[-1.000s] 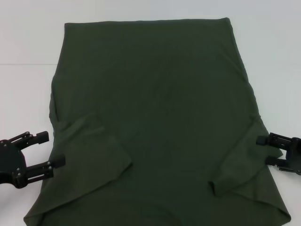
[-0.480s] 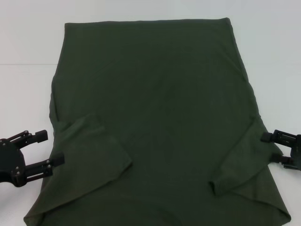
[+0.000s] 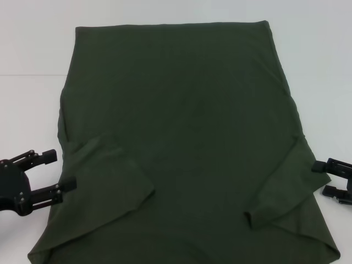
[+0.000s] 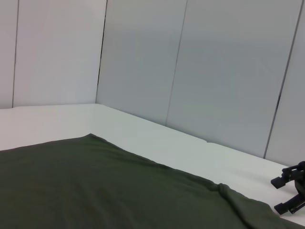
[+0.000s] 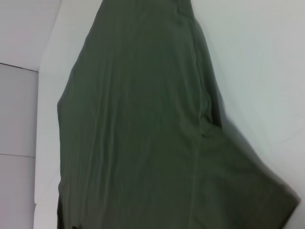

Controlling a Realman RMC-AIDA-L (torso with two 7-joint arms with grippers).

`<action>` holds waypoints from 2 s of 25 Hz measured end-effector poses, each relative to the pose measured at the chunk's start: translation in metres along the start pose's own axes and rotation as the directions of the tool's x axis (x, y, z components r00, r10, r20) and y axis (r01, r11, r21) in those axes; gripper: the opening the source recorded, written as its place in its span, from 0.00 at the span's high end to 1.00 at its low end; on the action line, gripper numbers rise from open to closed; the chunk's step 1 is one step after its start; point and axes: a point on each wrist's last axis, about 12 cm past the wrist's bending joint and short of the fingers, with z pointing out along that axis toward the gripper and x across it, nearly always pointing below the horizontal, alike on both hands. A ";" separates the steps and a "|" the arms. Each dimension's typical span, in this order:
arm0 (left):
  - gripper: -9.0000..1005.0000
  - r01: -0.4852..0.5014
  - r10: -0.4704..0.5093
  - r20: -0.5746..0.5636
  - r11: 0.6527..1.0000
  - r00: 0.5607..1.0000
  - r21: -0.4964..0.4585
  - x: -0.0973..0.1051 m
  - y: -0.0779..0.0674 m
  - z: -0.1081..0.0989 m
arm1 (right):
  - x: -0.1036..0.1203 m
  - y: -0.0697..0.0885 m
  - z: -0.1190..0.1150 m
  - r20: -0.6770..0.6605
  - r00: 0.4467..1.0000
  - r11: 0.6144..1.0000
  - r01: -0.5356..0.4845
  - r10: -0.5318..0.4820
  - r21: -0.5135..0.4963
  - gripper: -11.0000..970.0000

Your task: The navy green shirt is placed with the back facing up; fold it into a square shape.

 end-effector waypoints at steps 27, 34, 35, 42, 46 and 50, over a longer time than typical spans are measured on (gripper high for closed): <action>0.17 0.003 -0.003 0.000 1.000 1.000 -0.005 0.001 0.001 0.002 | 0.000 0.002 0.008 0.000 1.000 1.000 0.009 -0.009 0.015 0.05; 0.17 0.004 -0.004 0.000 1.000 1.000 -0.005 0.001 0.001 0.002 | 0.001 0.004 0.012 -0.008 1.000 1.000 0.011 -0.011 0.012 0.05; 0.17 0.004 -0.004 0.000 1.000 1.000 -0.005 0.001 0.001 0.002 | 0.001 0.004 0.012 -0.008 1.000 1.000 0.012 -0.012 0.012 0.05; 0.17 0.002 -0.002 0.001 1.000 1.000 -0.004 0.000 0.001 0.003 | 0.001 0.006 0.016 -0.016 1.000 1.000 0.023 -0.023 0.016 0.05; 0.17 0.002 -0.002 0.000 1.000 1.000 -0.005 0.000 0.001 0.003 | 0.000 0.009 0.019 -0.018 0.999 1.000 0.028 -0.028 0.013 0.05; 0.17 0.002 -0.002 0.000 1.000 1.000 -0.006 0.000 0.001 0.003 | -0.002 0.012 0.021 -0.019 0.999 0.999 0.036 -0.035 0.009 0.05</action>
